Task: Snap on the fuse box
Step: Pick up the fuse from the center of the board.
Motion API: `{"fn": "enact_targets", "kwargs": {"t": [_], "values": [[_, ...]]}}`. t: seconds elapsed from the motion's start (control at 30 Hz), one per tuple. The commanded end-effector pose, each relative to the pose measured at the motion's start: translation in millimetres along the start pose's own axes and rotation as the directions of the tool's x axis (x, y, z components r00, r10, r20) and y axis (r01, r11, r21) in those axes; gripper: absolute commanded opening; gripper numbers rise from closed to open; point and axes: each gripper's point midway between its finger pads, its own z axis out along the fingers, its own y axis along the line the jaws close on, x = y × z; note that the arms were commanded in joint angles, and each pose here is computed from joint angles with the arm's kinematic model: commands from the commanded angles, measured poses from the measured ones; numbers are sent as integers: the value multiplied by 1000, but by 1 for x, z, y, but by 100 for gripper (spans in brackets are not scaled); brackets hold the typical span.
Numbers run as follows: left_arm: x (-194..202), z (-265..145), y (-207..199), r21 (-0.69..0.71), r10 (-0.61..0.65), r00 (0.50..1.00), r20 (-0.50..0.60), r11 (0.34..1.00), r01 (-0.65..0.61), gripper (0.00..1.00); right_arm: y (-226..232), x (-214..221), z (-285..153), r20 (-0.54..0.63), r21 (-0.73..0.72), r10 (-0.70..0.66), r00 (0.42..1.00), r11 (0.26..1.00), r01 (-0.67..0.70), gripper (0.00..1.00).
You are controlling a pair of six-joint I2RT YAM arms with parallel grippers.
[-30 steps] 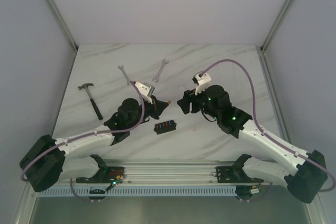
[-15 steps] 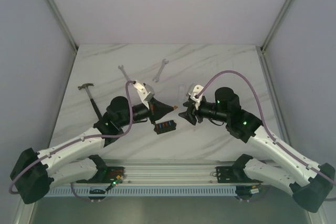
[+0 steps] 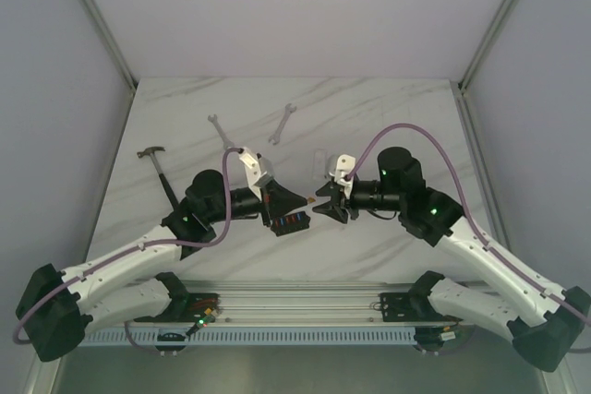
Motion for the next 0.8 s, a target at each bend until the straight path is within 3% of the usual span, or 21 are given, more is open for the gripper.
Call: {"fn": "enact_targets", "kwargs": {"t": [0.0,0.77], "values": [[-9,1,-10,56,55,998,12,997,-56,0,4,-17,-1,35,-47,-26,999,999,27,44],[-4,5,-12,84,49,999,-8,995,-49,0,6,-21,3,51,-119,-8,999,993,14,26]]}}
